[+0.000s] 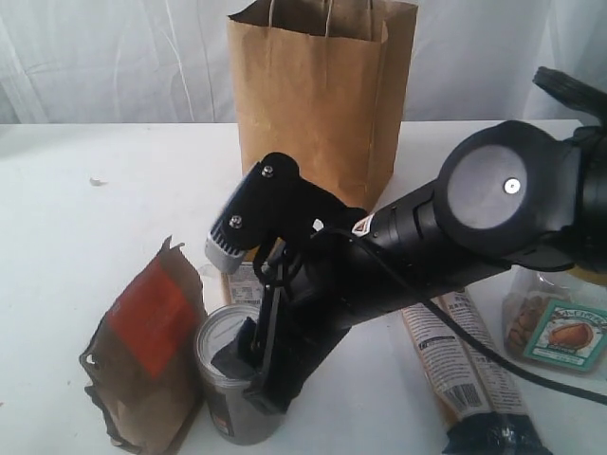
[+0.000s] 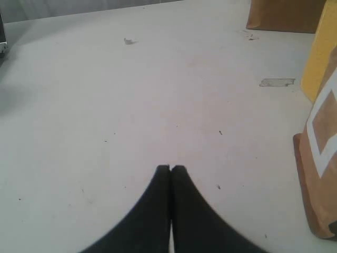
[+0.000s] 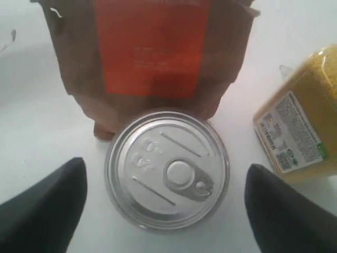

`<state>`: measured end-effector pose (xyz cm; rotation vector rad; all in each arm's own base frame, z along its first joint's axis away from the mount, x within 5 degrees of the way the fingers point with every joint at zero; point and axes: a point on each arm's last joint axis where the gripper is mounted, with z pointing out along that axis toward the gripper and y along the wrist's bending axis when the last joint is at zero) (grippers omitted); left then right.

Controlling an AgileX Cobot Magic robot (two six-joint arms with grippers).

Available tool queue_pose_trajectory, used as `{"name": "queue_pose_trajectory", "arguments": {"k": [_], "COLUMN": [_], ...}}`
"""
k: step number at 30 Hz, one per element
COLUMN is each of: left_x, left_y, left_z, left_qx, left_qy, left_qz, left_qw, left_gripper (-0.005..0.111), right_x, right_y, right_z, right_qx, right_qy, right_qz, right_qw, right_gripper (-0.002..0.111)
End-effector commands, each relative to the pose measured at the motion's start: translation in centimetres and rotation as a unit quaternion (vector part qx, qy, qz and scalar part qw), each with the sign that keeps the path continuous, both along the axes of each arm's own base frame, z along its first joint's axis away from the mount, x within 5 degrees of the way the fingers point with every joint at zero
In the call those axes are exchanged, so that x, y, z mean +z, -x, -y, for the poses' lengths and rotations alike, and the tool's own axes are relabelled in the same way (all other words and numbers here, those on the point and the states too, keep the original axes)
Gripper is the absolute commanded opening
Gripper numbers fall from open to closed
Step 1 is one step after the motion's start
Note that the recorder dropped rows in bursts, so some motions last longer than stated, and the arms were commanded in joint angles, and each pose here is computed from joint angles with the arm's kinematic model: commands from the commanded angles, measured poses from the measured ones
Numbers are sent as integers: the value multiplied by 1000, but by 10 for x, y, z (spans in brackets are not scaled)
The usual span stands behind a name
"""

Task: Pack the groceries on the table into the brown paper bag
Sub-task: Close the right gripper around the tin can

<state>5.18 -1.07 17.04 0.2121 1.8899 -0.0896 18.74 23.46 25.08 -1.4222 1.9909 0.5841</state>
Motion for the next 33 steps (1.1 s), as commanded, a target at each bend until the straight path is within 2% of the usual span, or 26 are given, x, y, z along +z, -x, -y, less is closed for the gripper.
{"name": "queue_pose_trajectory", "arguments": {"k": [1, 7, 10, 15, 22, 28, 31, 33], "left_x": [-1, -1, -1, -1, -1, -1, -1, -1], "left_y": [0, 0, 0, 0, 0, 0, 0, 0], "left_z": [0, 0, 0, 0, 0, 0, 0, 0], "left_qx": [-3, -3, -3, -3, -3, -3, -3, -3], "left_qy": [0, 0, 0, 0, 0, 0, 0, 0], "left_qz": [0, 0, 0, 0, 0, 0, 0, 0], "left_qw": [1000, 1000, 1000, 1000, 1000, 1000, 1000, 1000], "left_gripper": [0, 0, 0, 0, 0, 0, 0, 0], "right_x": [-2, -18, -24, -21, -48, -60, -61, -61], "right_y": [1, -3, -5, -15, -21, -30, -31, -31], "right_z": [0, -4, -6, -8, -15, -18, -19, -19], "right_qx": [28, 31, 54, 35, 15, -6, -7, -10], "right_qy": [10, 30, 43, 33, 44, 51, 51, 50], "right_qz": [15, -2, 15, 69, 24, 38, 37, 35], "right_qw": [999, 999, 998, 996, 999, 998, 998, 998], "right_gripper": [76, 76, 76, 76, 76, 76, 71, 62]}}
